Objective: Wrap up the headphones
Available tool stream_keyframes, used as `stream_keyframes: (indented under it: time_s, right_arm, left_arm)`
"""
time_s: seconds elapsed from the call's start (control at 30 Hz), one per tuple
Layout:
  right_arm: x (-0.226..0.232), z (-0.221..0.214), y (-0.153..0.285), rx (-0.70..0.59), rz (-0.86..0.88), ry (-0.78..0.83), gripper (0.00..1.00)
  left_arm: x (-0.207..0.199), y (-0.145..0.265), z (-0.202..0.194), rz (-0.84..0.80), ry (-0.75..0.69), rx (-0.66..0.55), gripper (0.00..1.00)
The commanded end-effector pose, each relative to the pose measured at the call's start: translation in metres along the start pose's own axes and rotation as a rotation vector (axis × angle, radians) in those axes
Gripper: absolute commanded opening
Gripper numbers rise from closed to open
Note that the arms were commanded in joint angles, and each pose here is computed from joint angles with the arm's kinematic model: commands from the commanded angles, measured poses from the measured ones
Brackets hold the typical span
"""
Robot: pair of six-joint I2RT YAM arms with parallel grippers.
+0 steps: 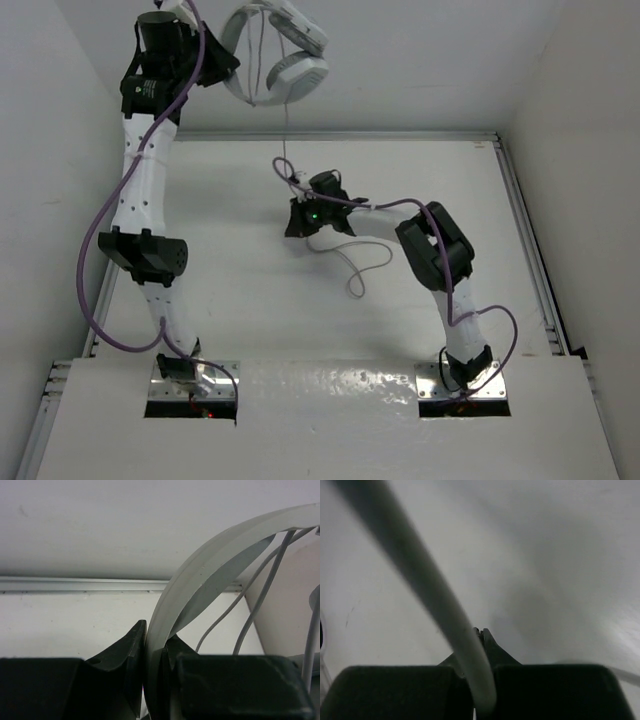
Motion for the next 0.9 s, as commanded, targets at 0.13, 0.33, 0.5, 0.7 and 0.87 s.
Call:
stream_keyframes:
  time_s: [0.13, 0.33, 0.5, 0.7, 0.87]
  right_arm:
    - [0.084, -0.016, -0.013, 0.221, 0.269, 0.245, 0.0]
    - [0.126, -0.004, 0.0, 0.257, 0.381, 0.362, 0.0]
    - [0.148, 0.035, 0.019, 0.191, 0.405, 0.417, 0.0]
    - [0.165, 0.081, 0.055, 0.07, 0.406, 0.515, 0.0]
    - [0.178, 0.133, 0.104, -0.058, 0.357, 0.618, 0.0]
  left_arm:
    - [0.028, -0.013, 0.046, 0.026, 0.14, -0.227, 0.0]
    - [0.056, -0.039, 0.047, 0.072, 0.114, -0.268, 0.0]
    - [0.084, -0.062, 0.04, 0.177, 0.053, -0.307, 0.0]
    - [0.119, -0.081, 0.027, 0.328, -0.097, -0.335, 0.0]
    - [0.128, -0.102, -0.024, 0.38, -0.352, -0.211, 0.0]
Point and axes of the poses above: each gripper's point midway between its finger pads, its own y axis back along the fingers, its own x axis along the line the jaws close on, z = x × y, the point moved 9 cm from there along y, back along the fingers, and after that the axes turned 15 degrees about y, right-handed, at the moved point
